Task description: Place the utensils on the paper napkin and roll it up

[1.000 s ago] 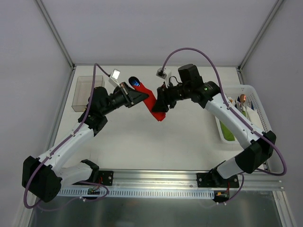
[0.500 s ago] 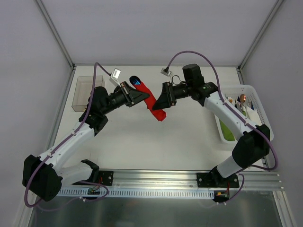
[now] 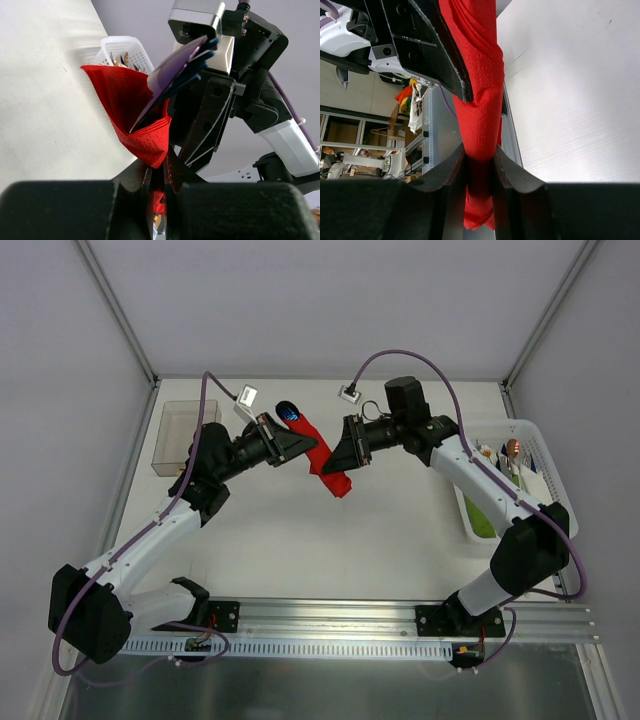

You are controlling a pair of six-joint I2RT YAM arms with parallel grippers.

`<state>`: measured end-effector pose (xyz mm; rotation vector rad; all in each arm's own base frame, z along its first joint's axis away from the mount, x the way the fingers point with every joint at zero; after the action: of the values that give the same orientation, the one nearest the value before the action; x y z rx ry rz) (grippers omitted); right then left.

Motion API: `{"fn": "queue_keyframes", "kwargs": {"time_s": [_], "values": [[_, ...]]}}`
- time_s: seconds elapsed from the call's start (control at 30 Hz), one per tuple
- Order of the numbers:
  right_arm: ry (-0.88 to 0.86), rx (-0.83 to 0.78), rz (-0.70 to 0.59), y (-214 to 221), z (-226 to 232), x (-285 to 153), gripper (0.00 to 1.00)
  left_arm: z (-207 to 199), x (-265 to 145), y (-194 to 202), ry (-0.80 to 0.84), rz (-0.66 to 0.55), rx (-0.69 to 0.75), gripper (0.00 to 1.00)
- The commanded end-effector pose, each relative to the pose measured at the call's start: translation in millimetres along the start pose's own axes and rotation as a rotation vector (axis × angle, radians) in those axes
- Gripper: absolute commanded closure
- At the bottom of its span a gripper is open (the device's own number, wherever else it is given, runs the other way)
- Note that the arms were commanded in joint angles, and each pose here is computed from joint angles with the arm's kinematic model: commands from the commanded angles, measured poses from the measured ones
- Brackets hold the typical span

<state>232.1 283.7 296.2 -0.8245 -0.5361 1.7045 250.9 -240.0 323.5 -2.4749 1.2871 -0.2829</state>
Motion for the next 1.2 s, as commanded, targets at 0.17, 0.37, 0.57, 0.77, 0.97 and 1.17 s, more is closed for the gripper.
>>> {"fn": "queue_keyframes", "kwargs": {"time_s": [0.17,0.37,0.57,0.77,0.97,1.17], "values": [[-0.056,-0.026,-0.006,-8,18,-2,1.0,-25,5,-7,0.08,0.005,0.068,1.0],[0.036,-0.041,-0.049,-11,15,-12,1.0,-22,-2,-12,0.01,-0.023,0.162,0.52],[0.075,-0.065,-0.089,-18,20,-24,1.0,-23,-21,-26,-0.009,-0.085,0.217,0.21],[0.058,-0.074,-0.132,-29,28,-30,1.0,-10,-19,-13,0.036,-0.022,0.145,0.21],[0.038,-0.061,-0.142,-30,31,-29,1.0,-11,-11,-3,0.106,0.025,0.104,0.23],[0.04,-0.056,-0.145,-28,27,-27,1.0,-25,-5,3,0.197,0.065,0.105,0.32]]}}
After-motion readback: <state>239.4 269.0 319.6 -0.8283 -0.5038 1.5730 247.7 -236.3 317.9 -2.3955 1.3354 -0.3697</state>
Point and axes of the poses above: each gripper's point midway between its finger pads, its own x axis out along the fingers, its own z axis along the line the jaws close on, y = z × x, the point moved 4 cm from there along -x, back along the fingers, and after that the axes turned 10 degrees about -x, right-handed, at the moved point
